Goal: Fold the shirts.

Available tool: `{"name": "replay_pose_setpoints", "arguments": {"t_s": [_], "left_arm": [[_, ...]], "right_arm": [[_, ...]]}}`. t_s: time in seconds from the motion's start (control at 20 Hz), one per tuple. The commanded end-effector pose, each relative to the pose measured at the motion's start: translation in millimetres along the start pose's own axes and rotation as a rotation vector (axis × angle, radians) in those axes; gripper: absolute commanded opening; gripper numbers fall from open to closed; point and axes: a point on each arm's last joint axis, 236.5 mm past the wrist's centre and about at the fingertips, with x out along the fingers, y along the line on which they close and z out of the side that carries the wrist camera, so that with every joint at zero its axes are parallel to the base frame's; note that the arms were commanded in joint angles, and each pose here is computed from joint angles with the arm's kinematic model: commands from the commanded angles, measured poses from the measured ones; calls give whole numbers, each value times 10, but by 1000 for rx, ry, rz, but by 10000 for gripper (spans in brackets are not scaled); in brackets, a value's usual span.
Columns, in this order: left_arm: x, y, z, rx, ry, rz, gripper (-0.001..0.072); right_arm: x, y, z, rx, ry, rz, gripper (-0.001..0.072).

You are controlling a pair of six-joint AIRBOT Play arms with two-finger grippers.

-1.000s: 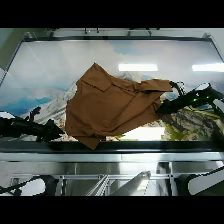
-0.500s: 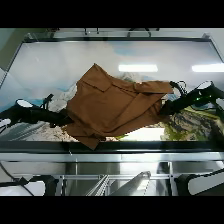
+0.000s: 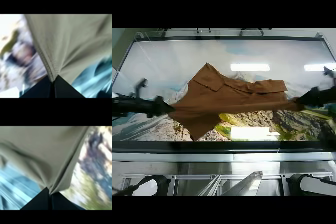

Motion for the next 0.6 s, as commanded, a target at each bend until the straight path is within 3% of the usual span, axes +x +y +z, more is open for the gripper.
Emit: {"name": "replay_pose_setpoints", "arguments": {"t_s": [0.0,0.1,0.35,0.45,0.55], "left_arm": [[-1264,-1369,133,255,-413,-265,13],[-2079,-2061,-25,486,-681,-210,22],[-3249,-3480,-452,925,-1044,-27,23],[-3483,-3655,-431,983,-1056,97,23],[-3590,-3620,-305,979,-1026,188,23]], "right_arm": [[-1019,1424,427,-210,-453,297,20],[-1798,2385,393,-430,-747,428,21],[-2730,3887,-133,-829,-1148,254,21],[-2852,4235,-257,-951,-1186,175,20],[-2858,4125,-131,-914,-1162,45,20]]}}
